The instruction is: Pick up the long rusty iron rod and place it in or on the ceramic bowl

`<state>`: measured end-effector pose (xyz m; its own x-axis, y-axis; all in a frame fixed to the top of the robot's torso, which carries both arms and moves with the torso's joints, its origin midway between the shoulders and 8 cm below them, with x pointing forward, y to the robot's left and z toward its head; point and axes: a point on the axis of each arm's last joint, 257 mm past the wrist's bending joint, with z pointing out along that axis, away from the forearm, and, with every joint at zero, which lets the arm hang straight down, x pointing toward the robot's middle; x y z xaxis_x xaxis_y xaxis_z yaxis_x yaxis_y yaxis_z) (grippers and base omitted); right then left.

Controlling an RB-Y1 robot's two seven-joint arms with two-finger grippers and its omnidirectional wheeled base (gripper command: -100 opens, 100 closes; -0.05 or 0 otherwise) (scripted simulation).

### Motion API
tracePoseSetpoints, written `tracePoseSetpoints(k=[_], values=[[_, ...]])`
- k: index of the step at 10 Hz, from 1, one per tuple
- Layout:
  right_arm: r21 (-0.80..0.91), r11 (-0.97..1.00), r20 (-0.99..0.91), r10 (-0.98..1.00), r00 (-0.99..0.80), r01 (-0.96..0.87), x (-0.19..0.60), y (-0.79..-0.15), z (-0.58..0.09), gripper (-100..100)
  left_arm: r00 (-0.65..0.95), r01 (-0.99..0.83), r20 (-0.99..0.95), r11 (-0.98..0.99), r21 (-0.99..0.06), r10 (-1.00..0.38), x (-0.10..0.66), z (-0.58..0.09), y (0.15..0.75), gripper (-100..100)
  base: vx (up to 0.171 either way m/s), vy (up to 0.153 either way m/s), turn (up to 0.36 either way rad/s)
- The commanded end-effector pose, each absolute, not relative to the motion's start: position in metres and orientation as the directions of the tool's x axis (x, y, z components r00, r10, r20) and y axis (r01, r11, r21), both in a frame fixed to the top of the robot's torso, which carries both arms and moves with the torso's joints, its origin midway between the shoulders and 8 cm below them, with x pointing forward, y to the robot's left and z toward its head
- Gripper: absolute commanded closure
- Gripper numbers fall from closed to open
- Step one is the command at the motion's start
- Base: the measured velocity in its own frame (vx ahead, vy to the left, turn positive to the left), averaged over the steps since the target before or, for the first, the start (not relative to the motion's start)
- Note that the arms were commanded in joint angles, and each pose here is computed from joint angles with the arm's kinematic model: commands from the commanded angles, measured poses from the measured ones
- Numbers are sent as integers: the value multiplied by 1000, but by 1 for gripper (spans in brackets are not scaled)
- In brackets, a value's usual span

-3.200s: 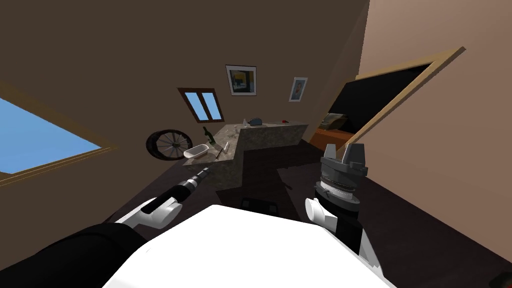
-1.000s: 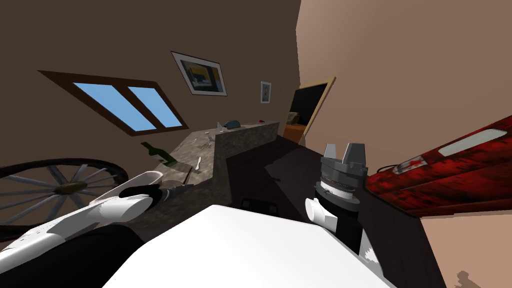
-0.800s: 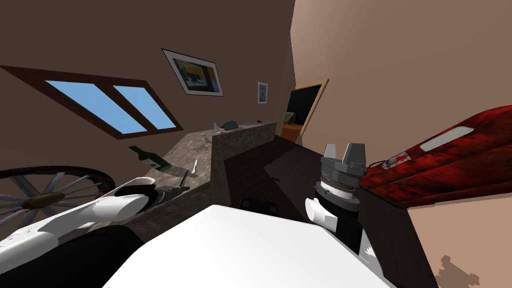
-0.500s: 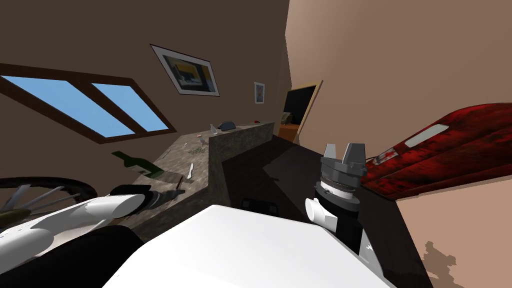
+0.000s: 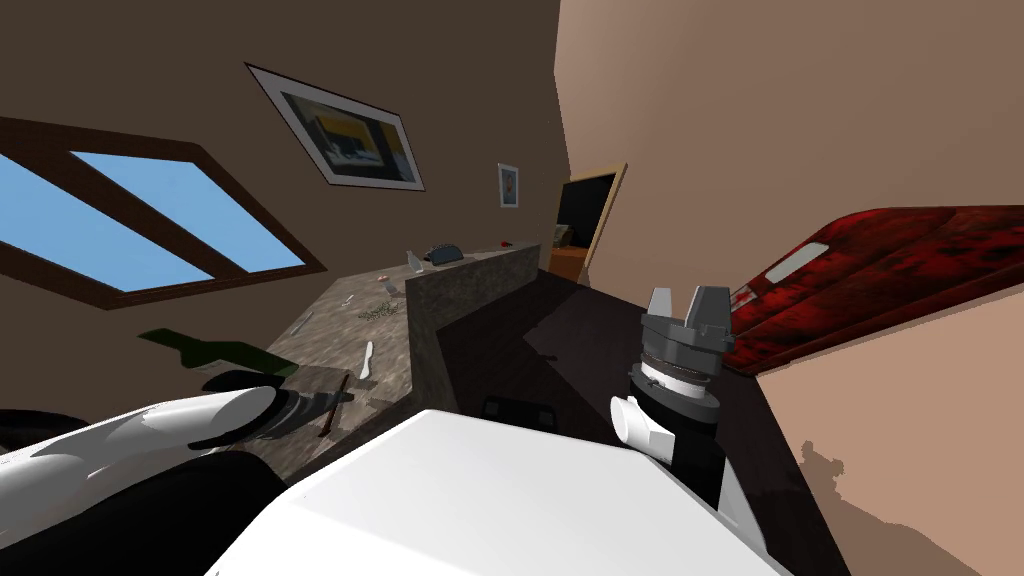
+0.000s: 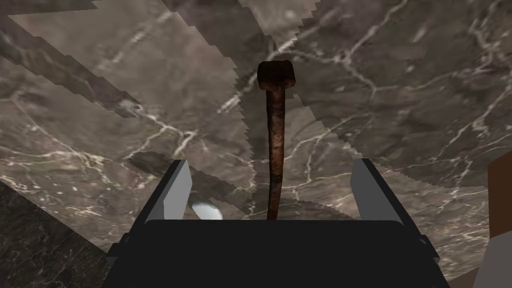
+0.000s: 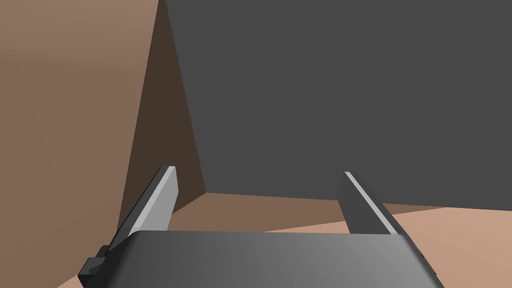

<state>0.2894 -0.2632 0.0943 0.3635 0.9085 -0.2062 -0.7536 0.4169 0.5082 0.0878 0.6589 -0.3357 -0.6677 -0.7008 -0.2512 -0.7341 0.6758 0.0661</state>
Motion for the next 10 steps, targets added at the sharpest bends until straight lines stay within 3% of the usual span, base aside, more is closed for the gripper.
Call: tracePoseSetpoints(k=[1, 2, 3, 6, 7, 10], values=[[508, 417, -206, 908, 364, -754, 289, -263, 94, 0, -668, -734, -251, 676, 66, -701, 88, -336, 659, -100, 28, 45, -38], [508, 417, -206, 908, 364, -754, 289, -263, 94, 0, -668, -735, -248, 675, 68, -702, 87, -336, 659, 0, 5, 9, 4], [508, 417, -206, 909, 364, -754, 289, -263, 94, 0, -658, -743, -251, 665, 68, -710, 78, -346, 659, -100, 7, 20, -108], [508, 417, -206, 909, 364, -754, 289, -263, 94, 0, -652, -749, -252, 660, 68, -715, 74, -352, 656, -100, 2, 22, -54], [508, 417, -206, 909, 364, -754, 289, -263, 94, 0, -652, -749, -253, 659, 67, -715, 73, -353, 656, 100, 0, 0, 0], [508, 417, -206, 909, 364, -754, 289, -263, 94, 0, -651, -750, -253, 658, 68, -716, 73, -352, 657, 100, -1, 2, 5]])
